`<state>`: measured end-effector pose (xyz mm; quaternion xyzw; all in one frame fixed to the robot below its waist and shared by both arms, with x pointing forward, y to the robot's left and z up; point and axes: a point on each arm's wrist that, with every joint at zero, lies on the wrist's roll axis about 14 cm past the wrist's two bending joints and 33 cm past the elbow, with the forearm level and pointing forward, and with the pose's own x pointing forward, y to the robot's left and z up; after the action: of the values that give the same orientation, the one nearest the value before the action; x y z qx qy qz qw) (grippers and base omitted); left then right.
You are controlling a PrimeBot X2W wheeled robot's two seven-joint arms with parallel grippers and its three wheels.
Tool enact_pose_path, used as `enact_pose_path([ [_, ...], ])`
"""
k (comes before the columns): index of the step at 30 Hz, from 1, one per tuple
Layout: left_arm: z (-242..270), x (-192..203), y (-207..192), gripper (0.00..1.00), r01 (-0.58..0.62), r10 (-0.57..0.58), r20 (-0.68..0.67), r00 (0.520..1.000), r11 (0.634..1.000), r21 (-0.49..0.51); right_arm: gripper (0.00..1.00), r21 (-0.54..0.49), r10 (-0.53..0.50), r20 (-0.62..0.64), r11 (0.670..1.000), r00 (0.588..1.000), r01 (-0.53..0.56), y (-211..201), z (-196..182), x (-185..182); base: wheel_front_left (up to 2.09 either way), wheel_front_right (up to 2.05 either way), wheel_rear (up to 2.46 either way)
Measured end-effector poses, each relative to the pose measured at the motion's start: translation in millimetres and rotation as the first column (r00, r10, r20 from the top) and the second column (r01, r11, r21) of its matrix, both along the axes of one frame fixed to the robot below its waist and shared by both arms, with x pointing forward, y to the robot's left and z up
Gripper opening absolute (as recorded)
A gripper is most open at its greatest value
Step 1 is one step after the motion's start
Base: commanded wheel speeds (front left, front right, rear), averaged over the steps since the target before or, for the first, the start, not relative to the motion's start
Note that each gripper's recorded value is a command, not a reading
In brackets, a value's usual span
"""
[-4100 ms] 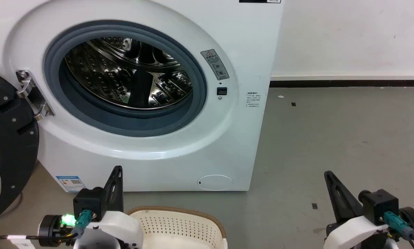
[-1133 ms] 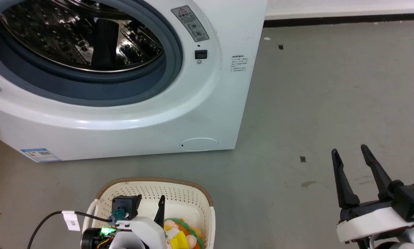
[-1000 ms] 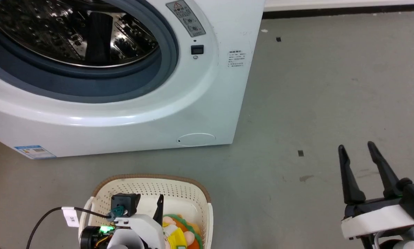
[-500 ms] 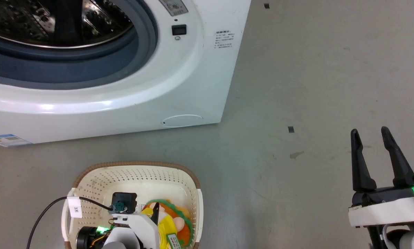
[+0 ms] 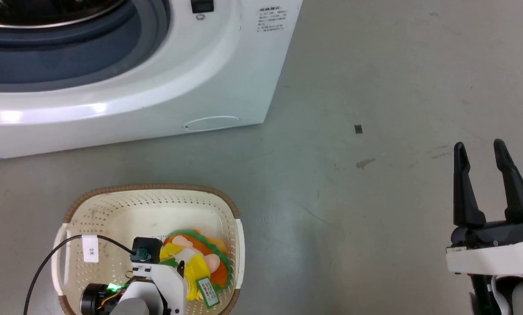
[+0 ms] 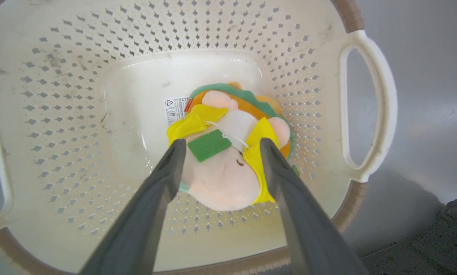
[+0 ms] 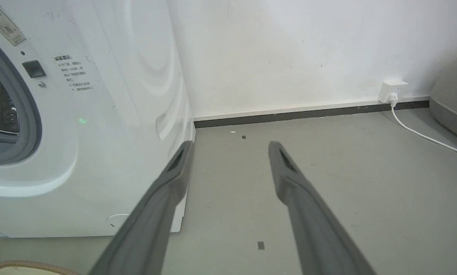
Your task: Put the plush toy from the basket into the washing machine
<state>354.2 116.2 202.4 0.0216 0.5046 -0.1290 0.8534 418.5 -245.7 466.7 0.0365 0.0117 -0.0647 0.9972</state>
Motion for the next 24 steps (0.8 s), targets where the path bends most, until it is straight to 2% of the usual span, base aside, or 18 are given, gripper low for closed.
enact_pose_path([
  [15,-54.1,-20.1,2.9,1.0,0.052,-0.039,-0.239,0.97,0.997,0.049,1.0,0.01,-0.065,-0.03,0.998,0.997,0.065,-21.3,-24.7,9.1,0.0,0.0,0.0],
  [24,-84.1,-22.4,-0.3,1.0,0.082,-0.06,-0.324,0.944,0.995,0.055,1.0,0.0,-0.089,-0.054,0.996,0.995,0.089,-30.0,-42.5,14.8,0.0,0.0,0.0],
])
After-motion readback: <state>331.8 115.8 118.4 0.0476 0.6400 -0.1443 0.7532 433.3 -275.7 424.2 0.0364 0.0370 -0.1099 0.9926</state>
